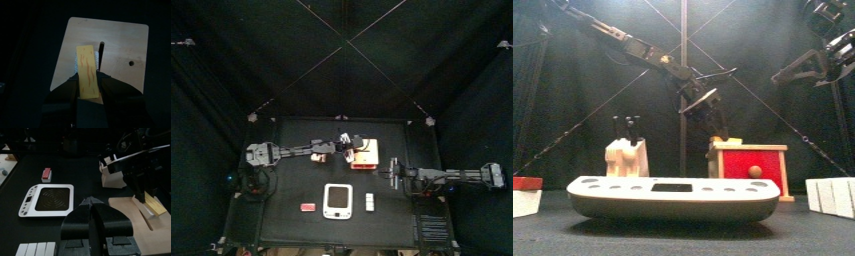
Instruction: Grab egg sushi
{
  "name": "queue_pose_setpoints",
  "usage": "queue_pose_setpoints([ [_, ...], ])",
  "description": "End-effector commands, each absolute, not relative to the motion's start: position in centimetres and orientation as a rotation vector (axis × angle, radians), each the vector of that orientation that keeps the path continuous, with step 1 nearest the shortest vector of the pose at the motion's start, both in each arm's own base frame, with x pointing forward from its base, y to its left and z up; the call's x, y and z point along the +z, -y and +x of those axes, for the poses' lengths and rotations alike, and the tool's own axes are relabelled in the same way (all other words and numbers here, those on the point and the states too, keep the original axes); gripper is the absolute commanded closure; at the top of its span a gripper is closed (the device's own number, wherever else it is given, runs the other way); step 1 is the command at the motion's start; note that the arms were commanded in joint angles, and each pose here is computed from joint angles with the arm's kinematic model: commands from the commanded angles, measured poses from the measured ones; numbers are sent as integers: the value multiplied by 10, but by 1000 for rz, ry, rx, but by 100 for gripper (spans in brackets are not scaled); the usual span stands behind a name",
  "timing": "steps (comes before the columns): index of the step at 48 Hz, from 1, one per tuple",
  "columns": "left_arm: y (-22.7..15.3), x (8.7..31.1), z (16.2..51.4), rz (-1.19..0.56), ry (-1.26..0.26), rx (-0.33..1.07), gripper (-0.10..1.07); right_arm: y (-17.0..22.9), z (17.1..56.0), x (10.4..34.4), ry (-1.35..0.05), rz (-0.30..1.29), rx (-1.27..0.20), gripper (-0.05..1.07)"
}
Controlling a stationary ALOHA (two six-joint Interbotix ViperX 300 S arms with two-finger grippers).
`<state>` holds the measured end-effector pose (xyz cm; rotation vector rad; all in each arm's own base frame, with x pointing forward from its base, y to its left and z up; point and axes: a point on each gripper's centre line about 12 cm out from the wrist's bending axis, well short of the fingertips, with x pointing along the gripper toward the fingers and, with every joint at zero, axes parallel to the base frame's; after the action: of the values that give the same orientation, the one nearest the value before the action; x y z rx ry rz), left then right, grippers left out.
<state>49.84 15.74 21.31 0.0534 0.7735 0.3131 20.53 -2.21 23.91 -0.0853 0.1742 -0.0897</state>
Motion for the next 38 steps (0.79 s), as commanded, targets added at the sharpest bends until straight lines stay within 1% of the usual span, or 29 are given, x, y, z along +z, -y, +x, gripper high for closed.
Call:
queue_pose_setpoints([
  [1,-159,242,498,61,-711,323,42,23,209,246,-154,-86,-92,102],
  [22,-152,252,498,63,-690,313,42,23,208,247,-151,-88,-92,102],
  [38,-147,253,500,64,-682,305,42,23,208,247,-151,-88,-92,102],
])
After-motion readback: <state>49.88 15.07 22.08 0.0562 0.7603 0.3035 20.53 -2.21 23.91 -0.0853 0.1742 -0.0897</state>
